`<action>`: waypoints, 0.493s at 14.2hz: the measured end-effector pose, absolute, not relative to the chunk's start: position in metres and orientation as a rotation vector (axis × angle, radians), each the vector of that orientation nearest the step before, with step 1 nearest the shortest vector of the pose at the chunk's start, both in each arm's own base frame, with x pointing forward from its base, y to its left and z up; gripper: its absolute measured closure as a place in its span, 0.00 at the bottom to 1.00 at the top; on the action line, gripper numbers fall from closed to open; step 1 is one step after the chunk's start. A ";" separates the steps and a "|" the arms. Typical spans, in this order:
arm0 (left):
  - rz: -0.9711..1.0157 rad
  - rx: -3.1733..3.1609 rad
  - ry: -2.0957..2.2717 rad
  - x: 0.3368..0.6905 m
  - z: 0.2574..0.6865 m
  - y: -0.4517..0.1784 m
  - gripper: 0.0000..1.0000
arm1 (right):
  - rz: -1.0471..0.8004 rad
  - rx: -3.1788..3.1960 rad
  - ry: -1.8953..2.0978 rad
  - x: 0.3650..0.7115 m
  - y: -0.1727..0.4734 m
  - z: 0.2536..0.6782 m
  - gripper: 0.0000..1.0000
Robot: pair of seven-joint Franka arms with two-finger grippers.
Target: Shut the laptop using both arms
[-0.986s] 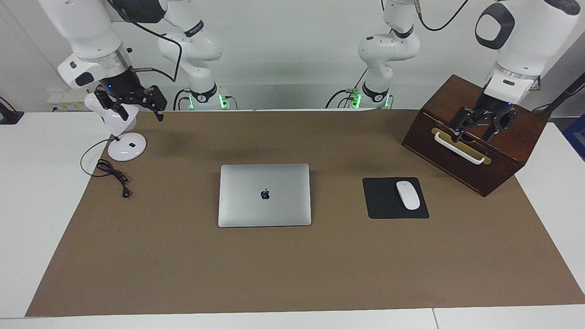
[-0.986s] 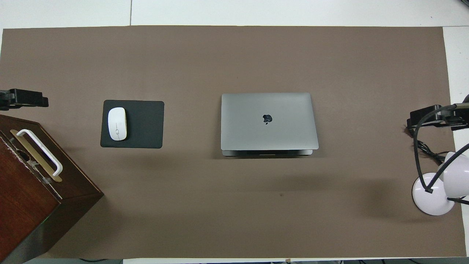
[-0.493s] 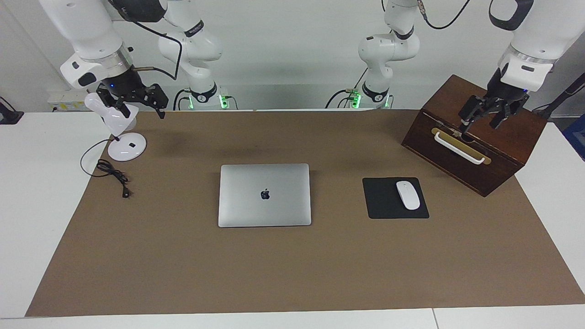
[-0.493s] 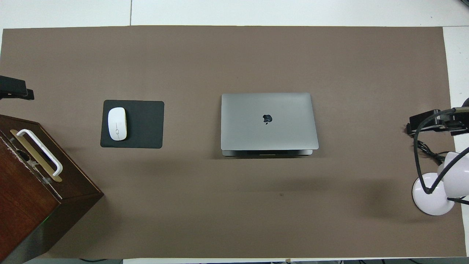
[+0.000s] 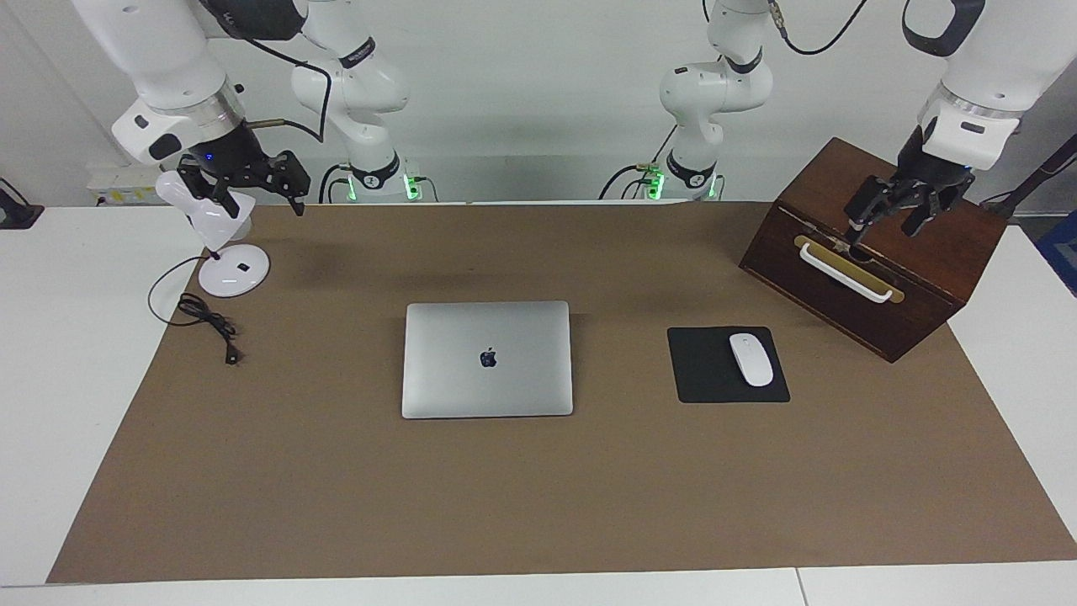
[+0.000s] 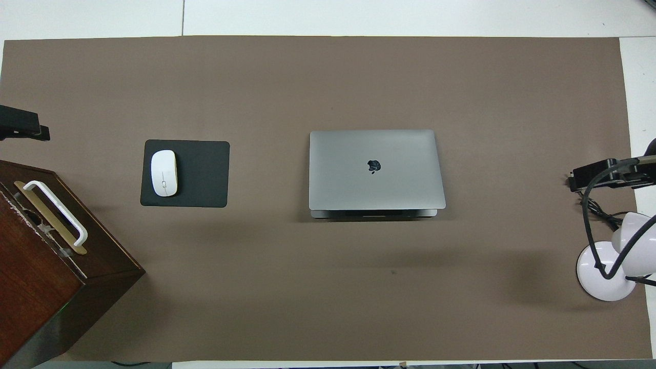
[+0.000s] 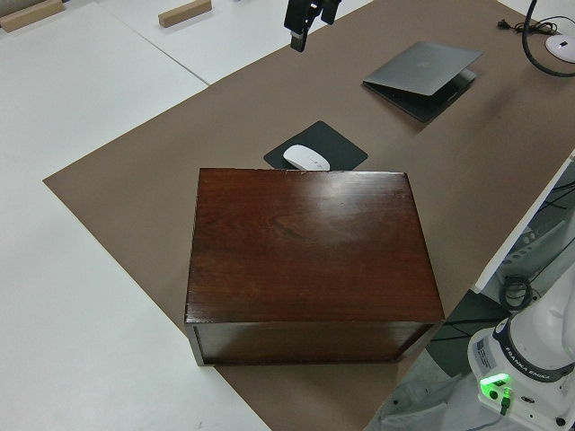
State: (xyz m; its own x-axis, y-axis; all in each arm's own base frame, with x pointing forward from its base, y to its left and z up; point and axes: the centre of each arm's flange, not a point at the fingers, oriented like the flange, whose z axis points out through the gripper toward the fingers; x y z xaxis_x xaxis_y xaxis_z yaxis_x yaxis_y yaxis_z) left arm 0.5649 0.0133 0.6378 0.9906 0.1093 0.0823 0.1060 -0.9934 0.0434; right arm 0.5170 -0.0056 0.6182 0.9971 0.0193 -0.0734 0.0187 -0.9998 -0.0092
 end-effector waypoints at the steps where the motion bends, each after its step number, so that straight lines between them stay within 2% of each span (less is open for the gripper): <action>1: 0.127 3.096 0.167 0.565 0.637 0.013 0.00 | 0.115 -3.131 -0.035 0.517 -0.006 0.618 0.00; 7: 0.103 3.097 0.166 0.563 0.635 0.013 0.00 | 0.113 -3.131 -0.040 0.517 -0.006 0.619 0.00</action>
State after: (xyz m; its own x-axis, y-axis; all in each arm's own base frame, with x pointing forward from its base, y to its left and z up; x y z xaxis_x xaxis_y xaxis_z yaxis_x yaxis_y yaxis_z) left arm 0.5635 0.0127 0.6347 0.9921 0.1080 0.0640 0.1054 -0.9935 0.0420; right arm 0.5166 -0.0056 0.6188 0.9971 0.0258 -0.0721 0.0251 -0.9996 -0.0096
